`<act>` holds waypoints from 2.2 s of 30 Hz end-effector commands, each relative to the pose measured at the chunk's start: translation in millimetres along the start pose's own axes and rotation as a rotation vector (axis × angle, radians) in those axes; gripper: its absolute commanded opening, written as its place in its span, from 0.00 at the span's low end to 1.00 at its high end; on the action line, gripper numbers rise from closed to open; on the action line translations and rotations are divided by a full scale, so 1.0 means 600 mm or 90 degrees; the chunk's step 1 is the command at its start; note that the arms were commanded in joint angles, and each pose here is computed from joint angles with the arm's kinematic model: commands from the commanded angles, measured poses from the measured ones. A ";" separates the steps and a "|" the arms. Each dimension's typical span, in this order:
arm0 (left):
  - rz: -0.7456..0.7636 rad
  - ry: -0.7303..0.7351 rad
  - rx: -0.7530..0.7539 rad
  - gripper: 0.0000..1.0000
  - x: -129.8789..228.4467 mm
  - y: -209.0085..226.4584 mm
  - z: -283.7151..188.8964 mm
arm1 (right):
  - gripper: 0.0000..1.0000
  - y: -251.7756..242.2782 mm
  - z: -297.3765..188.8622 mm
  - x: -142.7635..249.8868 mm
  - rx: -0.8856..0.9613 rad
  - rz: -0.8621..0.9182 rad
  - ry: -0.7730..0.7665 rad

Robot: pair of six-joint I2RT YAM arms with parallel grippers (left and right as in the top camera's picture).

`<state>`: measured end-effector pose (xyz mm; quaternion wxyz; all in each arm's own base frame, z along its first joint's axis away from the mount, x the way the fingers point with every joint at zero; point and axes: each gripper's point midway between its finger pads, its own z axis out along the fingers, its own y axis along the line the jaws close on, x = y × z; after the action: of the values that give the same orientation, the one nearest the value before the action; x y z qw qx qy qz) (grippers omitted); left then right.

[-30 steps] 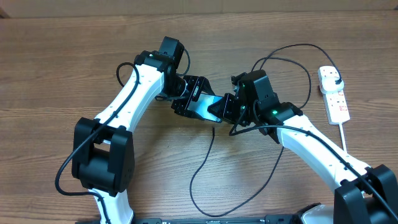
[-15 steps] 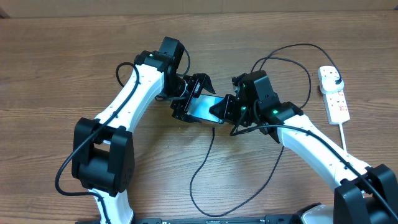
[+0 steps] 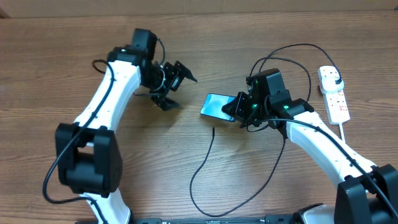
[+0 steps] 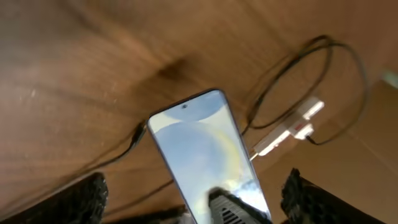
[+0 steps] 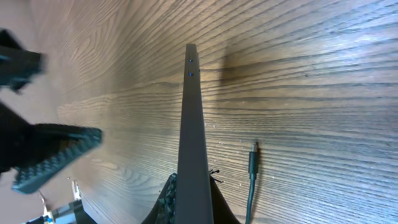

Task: Plug charger to phone and switch on socket
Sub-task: 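Open the left gripper and pull it back from the phone, then move the left gripper back and close it on the phone's edge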

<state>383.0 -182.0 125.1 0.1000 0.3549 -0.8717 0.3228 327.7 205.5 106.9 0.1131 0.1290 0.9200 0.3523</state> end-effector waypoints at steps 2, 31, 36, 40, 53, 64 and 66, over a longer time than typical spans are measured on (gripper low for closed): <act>0.172 -0.075 0.086 0.97 0.013 -0.066 -0.070 | 0.04 0.006 -0.009 -0.016 -0.020 0.041 -0.008; -0.030 0.027 0.223 0.98 0.008 -0.045 0.035 | 0.04 0.000 -0.073 -0.088 -0.145 0.401 0.003; -0.062 0.012 0.205 1.00 0.015 -0.046 0.051 | 0.04 0.000 -0.072 -0.087 -0.145 0.456 0.011; -0.076 -0.001 0.195 1.00 0.020 -0.047 0.062 | 0.04 0.008 -0.068 -0.076 -0.144 0.508 0.033; -0.108 -0.016 0.179 1.00 0.031 -0.047 0.079 | 0.04 0.047 -0.041 -0.024 -0.124 0.592 0.102; -0.135 0.015 0.181 1.00 0.042 -0.049 0.079 | 0.04 0.074 -0.047 -0.022 -0.160 0.621 0.145; -0.153 0.019 0.181 1.00 0.043 -0.049 0.079 | 0.04 0.075 -0.048 -0.023 -0.164 0.615 0.143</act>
<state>390.8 -239.8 108.1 0.0805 0.4456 -0.7818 0.4286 340.1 209.0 147.4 -0.1354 0.5014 0.7143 0.4691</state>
